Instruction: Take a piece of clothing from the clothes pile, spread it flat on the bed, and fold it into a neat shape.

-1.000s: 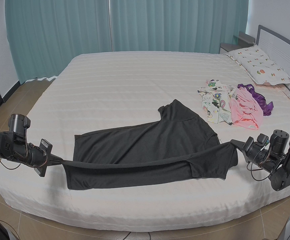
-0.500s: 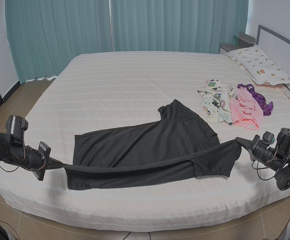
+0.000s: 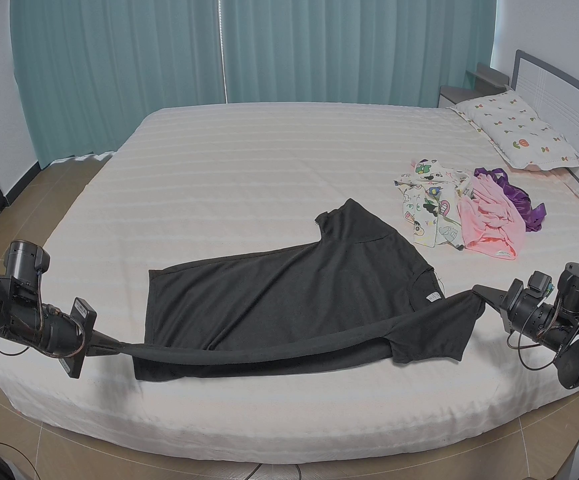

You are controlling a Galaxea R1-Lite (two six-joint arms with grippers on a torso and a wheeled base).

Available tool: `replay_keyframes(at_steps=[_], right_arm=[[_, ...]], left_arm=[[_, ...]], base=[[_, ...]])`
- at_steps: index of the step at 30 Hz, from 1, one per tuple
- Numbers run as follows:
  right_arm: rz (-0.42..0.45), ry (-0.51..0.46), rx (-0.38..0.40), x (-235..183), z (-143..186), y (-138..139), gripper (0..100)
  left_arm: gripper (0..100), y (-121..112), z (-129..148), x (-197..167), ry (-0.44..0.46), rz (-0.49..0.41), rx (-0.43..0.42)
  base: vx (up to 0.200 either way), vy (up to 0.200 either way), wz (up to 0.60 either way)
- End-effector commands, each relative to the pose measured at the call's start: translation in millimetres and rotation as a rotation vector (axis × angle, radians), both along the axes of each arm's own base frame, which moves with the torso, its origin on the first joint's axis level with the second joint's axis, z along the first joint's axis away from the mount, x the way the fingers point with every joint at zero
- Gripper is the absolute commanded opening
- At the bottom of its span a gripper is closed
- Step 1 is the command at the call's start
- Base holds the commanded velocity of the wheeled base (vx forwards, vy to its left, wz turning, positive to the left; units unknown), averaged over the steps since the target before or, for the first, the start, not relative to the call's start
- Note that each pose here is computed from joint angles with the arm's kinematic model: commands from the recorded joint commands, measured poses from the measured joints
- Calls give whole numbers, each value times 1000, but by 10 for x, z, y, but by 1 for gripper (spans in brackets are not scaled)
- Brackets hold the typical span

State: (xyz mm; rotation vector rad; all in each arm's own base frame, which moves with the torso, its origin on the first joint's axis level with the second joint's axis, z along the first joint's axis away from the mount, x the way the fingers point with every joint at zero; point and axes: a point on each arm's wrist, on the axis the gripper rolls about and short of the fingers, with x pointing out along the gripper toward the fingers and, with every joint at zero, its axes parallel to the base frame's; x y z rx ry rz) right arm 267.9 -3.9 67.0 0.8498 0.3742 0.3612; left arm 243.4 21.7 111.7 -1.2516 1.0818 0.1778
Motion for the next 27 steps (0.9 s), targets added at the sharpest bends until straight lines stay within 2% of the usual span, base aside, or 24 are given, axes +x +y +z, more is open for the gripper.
replay_keyframes(at_steps=[1, 6, 13, 20, 27], right_arm=[[0, 8, -14, -117, 16, -2, 0], [12, 7, -68, -226, -5, 5, 0], [15, -18, -76, -312, 77, 14, 0], [16, -29, -76, -100, 27, 5, 0], [29, -41, -76, 174, -47, 29, 0]], left_arm=[[0, -20, 42, -154, 2, -42, 25], [0, -32, 5, -238, 20, -59, 32], [0, -36, -9, -273, 23, -62, 33], [0, -3, 16, -28, 5, -55, 36], [0, 33, -73, 231, 28, -50, 29]], base=[[0, 0, 0], [0, 0, 0], [0, 0, 0], [0, 0, 0], [0, 0, 0]])
